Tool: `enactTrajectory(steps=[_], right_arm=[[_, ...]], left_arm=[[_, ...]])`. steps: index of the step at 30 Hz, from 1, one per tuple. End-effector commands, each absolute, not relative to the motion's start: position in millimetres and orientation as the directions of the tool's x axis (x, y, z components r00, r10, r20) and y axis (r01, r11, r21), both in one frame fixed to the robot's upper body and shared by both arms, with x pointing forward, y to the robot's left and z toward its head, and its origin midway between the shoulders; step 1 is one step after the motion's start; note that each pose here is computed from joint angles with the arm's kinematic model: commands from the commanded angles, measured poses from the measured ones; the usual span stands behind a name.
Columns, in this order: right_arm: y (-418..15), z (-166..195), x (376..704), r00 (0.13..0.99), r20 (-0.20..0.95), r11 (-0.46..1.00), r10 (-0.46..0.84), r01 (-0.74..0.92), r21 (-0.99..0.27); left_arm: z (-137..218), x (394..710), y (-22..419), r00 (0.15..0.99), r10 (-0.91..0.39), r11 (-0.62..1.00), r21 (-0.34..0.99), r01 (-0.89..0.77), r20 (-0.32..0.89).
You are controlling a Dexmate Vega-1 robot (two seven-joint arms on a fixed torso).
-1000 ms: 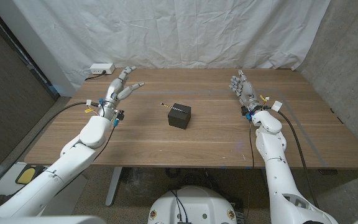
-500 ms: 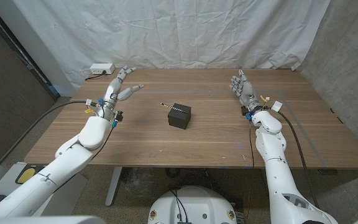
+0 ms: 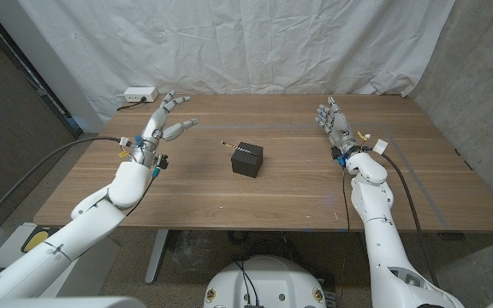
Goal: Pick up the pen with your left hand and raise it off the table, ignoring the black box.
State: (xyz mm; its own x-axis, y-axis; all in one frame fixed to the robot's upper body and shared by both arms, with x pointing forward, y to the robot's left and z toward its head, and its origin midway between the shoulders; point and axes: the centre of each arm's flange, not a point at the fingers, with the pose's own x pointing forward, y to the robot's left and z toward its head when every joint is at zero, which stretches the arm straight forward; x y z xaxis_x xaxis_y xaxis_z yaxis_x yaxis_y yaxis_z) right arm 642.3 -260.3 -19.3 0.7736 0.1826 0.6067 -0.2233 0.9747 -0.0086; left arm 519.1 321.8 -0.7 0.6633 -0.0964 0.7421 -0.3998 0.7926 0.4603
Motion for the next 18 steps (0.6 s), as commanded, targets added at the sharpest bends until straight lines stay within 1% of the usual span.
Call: enactTrajectory(steps=[1,18], right_arm=[[-258.1,-19.0,639.8,0.769,0.611,0.974,0.185,-0.226,-0.01],[-251.4,-16.1,636.9,0.758,0.624,0.972,0.191,-0.236,-0.012]], left_arm=[[-0.6,503.5,322.9,0.648,-0.079,0.731,0.486,-0.479,0.758],[1.2,490.7,324.9,0.644,-0.073,0.637,0.532,-0.557,0.762]])
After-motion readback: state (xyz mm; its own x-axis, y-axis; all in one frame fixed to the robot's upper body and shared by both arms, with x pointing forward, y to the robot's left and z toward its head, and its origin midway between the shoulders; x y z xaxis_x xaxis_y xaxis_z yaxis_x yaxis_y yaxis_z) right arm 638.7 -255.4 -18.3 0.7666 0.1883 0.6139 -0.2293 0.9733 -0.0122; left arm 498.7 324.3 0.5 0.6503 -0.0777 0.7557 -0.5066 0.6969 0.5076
